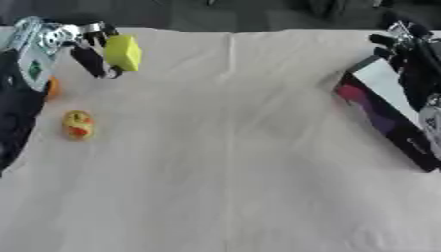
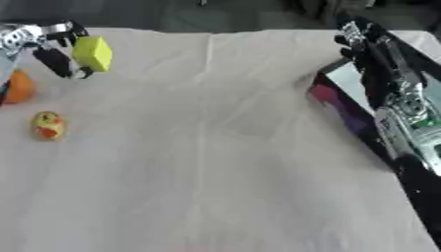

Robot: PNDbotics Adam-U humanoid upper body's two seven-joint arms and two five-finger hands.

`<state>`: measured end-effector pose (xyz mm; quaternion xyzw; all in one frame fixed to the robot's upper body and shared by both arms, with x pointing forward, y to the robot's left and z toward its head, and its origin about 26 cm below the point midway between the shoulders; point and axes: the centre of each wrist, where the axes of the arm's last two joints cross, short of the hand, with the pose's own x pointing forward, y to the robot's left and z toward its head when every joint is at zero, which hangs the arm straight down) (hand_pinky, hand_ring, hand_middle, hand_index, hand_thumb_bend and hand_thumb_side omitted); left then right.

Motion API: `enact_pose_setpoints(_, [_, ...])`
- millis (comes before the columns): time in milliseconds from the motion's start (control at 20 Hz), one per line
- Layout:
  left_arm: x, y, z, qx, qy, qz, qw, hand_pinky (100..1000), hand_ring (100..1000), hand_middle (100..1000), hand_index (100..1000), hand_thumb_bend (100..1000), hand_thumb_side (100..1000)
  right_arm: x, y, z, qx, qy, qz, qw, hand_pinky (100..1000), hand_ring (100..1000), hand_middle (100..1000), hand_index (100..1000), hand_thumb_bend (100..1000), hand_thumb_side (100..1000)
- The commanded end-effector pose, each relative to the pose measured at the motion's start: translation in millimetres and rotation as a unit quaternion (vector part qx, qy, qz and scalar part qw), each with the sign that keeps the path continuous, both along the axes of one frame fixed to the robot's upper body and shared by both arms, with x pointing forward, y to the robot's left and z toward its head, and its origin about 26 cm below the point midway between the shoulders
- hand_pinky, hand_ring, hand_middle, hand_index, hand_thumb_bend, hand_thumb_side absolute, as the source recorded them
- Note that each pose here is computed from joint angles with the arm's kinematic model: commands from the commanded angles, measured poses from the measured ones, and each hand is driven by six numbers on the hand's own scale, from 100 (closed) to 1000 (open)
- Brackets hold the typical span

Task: Pick up the objects with one hand, pass them to the other hand, and then place them into the box on the other side of the table.

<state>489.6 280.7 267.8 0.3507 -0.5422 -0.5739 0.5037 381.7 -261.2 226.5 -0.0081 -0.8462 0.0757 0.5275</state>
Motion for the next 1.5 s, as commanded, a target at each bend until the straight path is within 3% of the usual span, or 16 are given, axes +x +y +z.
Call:
enact_pose_setpoints(50, [-8.4, 6, 17.4, -0.036, -0.049, -0.005, 0.998, 777, 706, 659, 510, 154, 100, -5.1, -2, 28.7, -0.027, -0.049, -0.006, 0.998, 953, 892, 889, 895, 288, 543])
enact_pose_setpoints(350, [-21.0, -4, 7.5, -0.095, -0.086, -0.031, 0.991, 776, 684, 646, 506, 138, 100, -10.6, 18, 64.0, -0.099, -0.099, -0.007, 0.99, 946, 892, 887, 893, 314, 485])
enact_pose_setpoints(550, [-33.1, -16, 4.4, -0.13, -0.116, -0.057, 0.983, 776, 669, 635, 503, 120, 100, -19.8, 40, 87.7, -0.19, -0.13, 0.014, 0.973, 942, 893, 887, 892, 338, 415])
enact_pose_setpoints(750, [-46.8, -30, -3.5, -0.15, -0.128, -0.086, 0.977, 776, 662, 631, 504, 112, 100, -30.4, 57, 104.3, -0.266, -0.145, 0.037, 0.952, 939, 896, 889, 896, 346, 416])
enact_pose_setpoints(1150, [-72.0, -64, -25.7, -0.207, -0.152, -0.132, 0.957, 776, 646, 620, 501, 100, 100, -45.5, 85, 117.2, -0.37, -0.182, 0.065, 0.908, 935, 904, 893, 896, 396, 374])
enact_pose_setpoints(1500, [-90.7, -91, -45.5, -0.249, -0.182, -0.149, 0.94, 776, 636, 612, 497, 100, 100, -56.0, 113, 121.9, -0.417, -0.192, 0.098, 0.883, 934, 908, 893, 897, 406, 400])
